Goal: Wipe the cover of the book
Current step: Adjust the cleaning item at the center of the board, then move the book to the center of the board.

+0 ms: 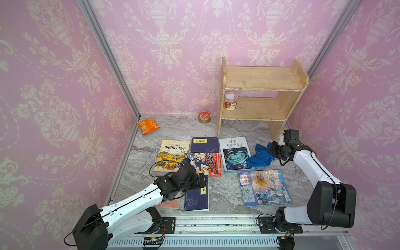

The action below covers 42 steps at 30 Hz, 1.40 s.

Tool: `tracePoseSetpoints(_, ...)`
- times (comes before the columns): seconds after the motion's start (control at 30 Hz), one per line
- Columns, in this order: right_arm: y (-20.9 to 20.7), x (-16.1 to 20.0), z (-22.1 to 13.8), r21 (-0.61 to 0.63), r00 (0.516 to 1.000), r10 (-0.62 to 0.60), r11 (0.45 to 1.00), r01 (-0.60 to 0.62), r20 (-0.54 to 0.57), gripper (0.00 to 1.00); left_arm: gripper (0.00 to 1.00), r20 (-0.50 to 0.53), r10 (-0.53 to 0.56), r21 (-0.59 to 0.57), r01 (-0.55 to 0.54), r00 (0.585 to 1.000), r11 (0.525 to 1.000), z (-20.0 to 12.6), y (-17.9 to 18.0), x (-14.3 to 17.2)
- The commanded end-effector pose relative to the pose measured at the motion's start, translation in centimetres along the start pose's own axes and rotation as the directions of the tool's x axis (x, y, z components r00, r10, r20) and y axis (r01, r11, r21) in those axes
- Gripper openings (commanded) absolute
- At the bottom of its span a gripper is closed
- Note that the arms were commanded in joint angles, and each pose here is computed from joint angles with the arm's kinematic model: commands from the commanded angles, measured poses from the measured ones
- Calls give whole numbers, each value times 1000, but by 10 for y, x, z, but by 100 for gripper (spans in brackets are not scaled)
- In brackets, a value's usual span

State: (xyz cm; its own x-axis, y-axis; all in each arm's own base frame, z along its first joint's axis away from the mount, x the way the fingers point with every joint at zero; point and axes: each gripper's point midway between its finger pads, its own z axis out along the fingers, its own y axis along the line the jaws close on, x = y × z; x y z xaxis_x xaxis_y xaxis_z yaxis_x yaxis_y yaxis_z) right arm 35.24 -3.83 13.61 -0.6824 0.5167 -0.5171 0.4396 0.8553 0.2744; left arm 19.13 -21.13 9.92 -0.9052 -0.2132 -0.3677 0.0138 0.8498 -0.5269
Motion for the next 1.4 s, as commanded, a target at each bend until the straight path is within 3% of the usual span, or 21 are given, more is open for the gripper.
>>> tracePoseSetpoints(0.0,-26,-4,-14,295,988,-92,954,52,124,0,99,-15,-34,-14,34,999,999,6,7,4)
tracePoseSetpoints(0.1,-19,19,-2,375,982,-177,916,141,62,0,99,-32,-35,-17,35,999,999,11,7,6)
tracePoseSetpoints(0.23,-29,49,23,410,986,-153,896,169,-72,0,99,-50,-42,-17,41,998,999,13,7,9)
tracePoseSetpoints(0.27,-29,51,26,404,984,-155,897,176,-85,6,99,-47,-46,-16,45,998,999,12,8,9)
tracePoseSetpoints(0.37,-34,43,24,440,977,-184,873,211,-103,56,99,-35,-52,-18,52,998,999,9,11,10)
tracePoseSetpoints(0.4,-35,38,22,457,975,-195,861,223,-108,65,99,-31,-52,-19,52,998,998,8,12,10)
tracePoseSetpoints(0.53,-21,16,9,431,963,-246,862,268,-107,75,99,-26,-50,-19,49,998,999,5,14,10)
tracePoseSetpoints(0.67,19,17,-3,210,947,-295,925,316,-127,93,100,-28,-48,-15,47,998,999,6,12,9)
tracePoseSetpoints(0.77,38,36,-5,53,920,-348,931,362,-183,97,99,-28,-36,-13,36,999,999,6,10,8)
tracePoseSetpoints(1.0,-10,56,33,216,869,-410,854,473,-279,100,99,-40,-23,0,23,999,1000,9,8,10)
tracePoseSetpoints(1.2,-28,76,61,140,886,-307,917,373,-348,100,99,-38,-22,4,22,999,1000,5,8,10)
tracePoseSetpoints(1.37,-34,75,91,165,855,-306,900,403,-419,100,99,-18,-23,10,23,1000,1000,3,10,8)
